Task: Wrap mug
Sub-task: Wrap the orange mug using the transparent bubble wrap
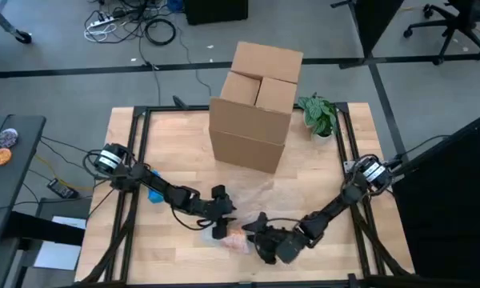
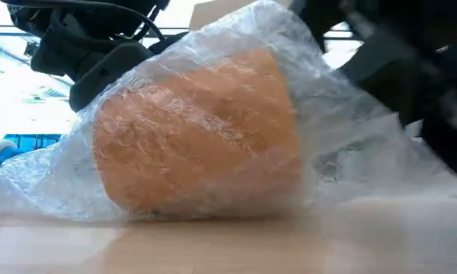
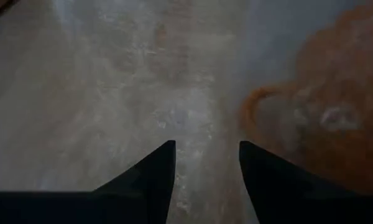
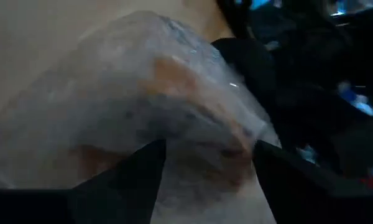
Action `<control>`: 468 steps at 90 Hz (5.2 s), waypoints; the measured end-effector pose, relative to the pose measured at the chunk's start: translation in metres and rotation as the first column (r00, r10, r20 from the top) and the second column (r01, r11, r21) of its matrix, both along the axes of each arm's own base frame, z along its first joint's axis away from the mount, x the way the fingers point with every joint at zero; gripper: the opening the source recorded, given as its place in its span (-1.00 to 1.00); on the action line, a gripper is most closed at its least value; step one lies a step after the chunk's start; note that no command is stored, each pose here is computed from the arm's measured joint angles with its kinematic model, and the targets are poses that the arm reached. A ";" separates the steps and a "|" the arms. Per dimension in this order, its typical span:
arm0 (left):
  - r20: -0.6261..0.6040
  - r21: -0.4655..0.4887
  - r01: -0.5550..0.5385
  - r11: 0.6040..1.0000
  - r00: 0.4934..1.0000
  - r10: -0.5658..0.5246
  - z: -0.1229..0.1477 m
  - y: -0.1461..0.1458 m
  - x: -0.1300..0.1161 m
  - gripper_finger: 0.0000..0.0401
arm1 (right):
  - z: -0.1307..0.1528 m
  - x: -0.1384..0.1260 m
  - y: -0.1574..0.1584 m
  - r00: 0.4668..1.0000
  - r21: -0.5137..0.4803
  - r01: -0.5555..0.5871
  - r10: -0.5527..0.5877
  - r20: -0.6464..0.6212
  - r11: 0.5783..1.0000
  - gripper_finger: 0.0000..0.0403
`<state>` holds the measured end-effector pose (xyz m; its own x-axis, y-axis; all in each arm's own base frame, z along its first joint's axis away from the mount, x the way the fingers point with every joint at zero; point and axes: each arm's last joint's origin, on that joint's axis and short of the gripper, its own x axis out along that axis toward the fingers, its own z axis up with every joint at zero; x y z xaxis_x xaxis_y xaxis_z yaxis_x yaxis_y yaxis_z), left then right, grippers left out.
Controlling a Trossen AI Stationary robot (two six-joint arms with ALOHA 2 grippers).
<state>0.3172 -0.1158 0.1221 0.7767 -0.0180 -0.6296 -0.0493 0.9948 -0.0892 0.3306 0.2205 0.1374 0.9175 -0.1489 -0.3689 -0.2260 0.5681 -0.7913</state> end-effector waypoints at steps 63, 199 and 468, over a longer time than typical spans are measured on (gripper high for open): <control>0.033 0.001 -0.061 0.998 0.998 0.061 0.006 0.008 0.002 -0.19 | -0.036 0.029 -0.019 0.986 0.501 0.082 -0.144 0.086 0.862 -0.88; -0.361 0.192 -0.259 0.947 0.878 0.313 -0.004 0.046 0.005 -0.19 | -0.006 0.001 -0.006 0.945 0.857 0.302 -0.253 -0.209 0.418 -0.95; 0.052 0.207 -0.130 0.970 0.991 0.121 0.048 -0.080 0.002 -0.19 | -0.035 0.010 -0.062 0.920 0.914 0.354 -0.250 -0.302 0.199 -0.38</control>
